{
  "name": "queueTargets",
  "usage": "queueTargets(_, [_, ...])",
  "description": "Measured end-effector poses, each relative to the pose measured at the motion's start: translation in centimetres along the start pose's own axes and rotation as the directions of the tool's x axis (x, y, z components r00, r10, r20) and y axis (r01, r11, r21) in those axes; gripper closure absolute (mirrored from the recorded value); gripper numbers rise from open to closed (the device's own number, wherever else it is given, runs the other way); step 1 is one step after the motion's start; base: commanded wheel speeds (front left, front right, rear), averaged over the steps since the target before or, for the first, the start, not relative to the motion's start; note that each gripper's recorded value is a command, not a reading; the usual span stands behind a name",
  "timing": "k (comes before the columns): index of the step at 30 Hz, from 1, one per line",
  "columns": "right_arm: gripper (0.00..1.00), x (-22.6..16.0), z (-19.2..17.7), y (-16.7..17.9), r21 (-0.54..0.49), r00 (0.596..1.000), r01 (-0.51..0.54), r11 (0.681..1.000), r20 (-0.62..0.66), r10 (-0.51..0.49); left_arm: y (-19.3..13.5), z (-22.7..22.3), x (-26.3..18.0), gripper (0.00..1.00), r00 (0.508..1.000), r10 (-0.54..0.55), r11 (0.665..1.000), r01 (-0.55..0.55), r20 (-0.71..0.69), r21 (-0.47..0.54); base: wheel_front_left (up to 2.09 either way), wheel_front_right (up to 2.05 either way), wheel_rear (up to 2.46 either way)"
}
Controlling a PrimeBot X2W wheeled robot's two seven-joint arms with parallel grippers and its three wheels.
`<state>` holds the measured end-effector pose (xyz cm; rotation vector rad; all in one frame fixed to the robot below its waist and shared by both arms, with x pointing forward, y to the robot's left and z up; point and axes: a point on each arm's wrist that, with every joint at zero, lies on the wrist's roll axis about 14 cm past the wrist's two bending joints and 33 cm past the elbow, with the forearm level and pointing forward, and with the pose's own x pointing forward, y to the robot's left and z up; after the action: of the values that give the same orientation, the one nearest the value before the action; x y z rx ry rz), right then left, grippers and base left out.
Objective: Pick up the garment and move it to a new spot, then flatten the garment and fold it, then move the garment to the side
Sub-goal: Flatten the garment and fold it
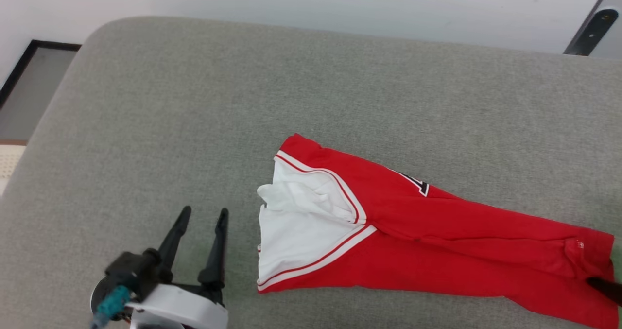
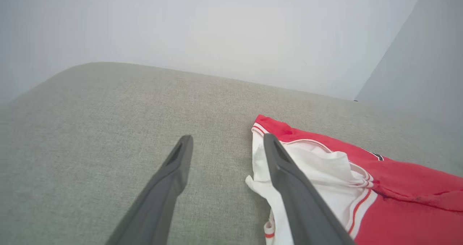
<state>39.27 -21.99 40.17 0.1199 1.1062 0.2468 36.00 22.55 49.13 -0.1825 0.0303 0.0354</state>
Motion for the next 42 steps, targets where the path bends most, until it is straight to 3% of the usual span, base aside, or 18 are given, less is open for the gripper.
queueTargets(5, [0.0,1.0,0.4,-0.2,-0.001,0.999,0.025,1.0,-0.03,-0.025,-0.1,-0.4,-0.2,0.0,1.0,-0.001,0.998,0.0,0.007,0.061,0.0,0.0,0.0])
queueTargets(10, [0.0,2.2,0.1,0.0,-0.009,0.997,0.028,1.0,-0.076,-0.029,-0.1,-1.5,-0.1,0.0,1.0,0.005,0.998,-0.004,-0.015,0.058,0.0,0.0,0.0])
queueTargets(11, [0.64,2.4,-0.1,0.1,-0.016,0.996,0.029,0.999,-0.087,-0.031,0.0,-1.5,0.0,0.0,1.0,0.007,0.998,-0.006,-0.015,0.062,0.0,0.0,0.0])
queueTargets(12, [1.0,2.5,-0.2,0.1,-0.019,0.995,0.028,0.999,-0.093,-0.03,0.1,-1.6,0.1,0.0,1.0,0.015,0.998,-0.014,-0.014,0.053,0.0,0.0,0.0])
queueTargets(21, [1.0,3.1,-0.2,0.4,-0.004,0.997,0.013,1.0,-0.079,-0.013,0.7,-2.5,0.4,0.0,0.999,0.031,0.998,-0.029,-0.029,0.048,0.0,0.0,0.0])
queueTargets(28, [1.0,2.2,1.2,0.0,0.04,1.0,0.015,0.999,0.023,-0.016,0.7,-2.7,0.6,0.0,0.999,0.02,0.998,-0.018,-0.03,0.061,0.0,0.0,0.0])
queueTargets(35, [1.0,-0.6,3.7,-4.1,0.122,0.981,0.092,0.988,0.157,-0.11,-0.1,-3.1,1.5,0.0,0.999,-0.02,0.996,0.023,-0.039,0.082,0.0,0.0,0.0])
queueTargets(42, [1.0,-3.9,4.1,-9.6,0.183,0.943,0.226,0.957,0.206,-0.262,-0.8,-3.8,2.4,0.0,0.997,-0.054,0.995,0.058,-0.055,0.086,0.0,0.0,0.0])
